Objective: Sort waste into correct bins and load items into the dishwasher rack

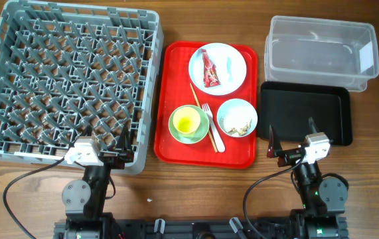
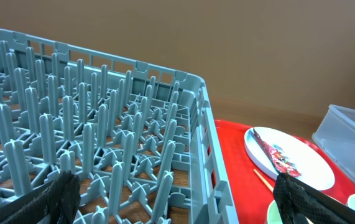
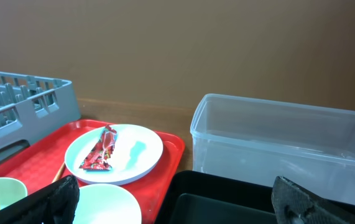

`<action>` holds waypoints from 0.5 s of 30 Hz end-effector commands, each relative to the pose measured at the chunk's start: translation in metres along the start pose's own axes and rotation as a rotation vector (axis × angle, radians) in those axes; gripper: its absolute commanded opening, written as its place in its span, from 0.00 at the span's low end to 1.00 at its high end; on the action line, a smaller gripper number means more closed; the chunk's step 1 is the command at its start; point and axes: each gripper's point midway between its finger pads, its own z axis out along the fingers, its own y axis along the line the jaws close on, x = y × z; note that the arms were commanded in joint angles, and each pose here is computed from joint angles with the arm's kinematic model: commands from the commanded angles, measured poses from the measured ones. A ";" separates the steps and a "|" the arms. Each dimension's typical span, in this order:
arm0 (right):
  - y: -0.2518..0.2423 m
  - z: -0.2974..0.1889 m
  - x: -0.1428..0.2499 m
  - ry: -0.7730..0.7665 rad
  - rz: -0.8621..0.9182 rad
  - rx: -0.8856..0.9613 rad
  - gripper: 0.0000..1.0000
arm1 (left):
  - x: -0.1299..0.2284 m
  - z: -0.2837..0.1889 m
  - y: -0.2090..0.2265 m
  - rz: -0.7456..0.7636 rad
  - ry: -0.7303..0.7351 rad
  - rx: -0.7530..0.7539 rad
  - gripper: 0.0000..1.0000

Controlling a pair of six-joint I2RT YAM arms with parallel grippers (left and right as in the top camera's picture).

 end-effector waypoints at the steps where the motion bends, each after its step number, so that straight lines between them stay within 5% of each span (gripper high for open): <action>1: 0.004 -0.001 -0.005 -0.022 -0.016 -0.025 1.00 | -0.002 0.000 -0.001 0.003 -0.018 0.006 1.00; 15: 0.007 0.002 -0.027 0.066 0.115 -0.045 1.00 | -0.016 -0.004 0.001 -0.103 0.031 -0.041 1.00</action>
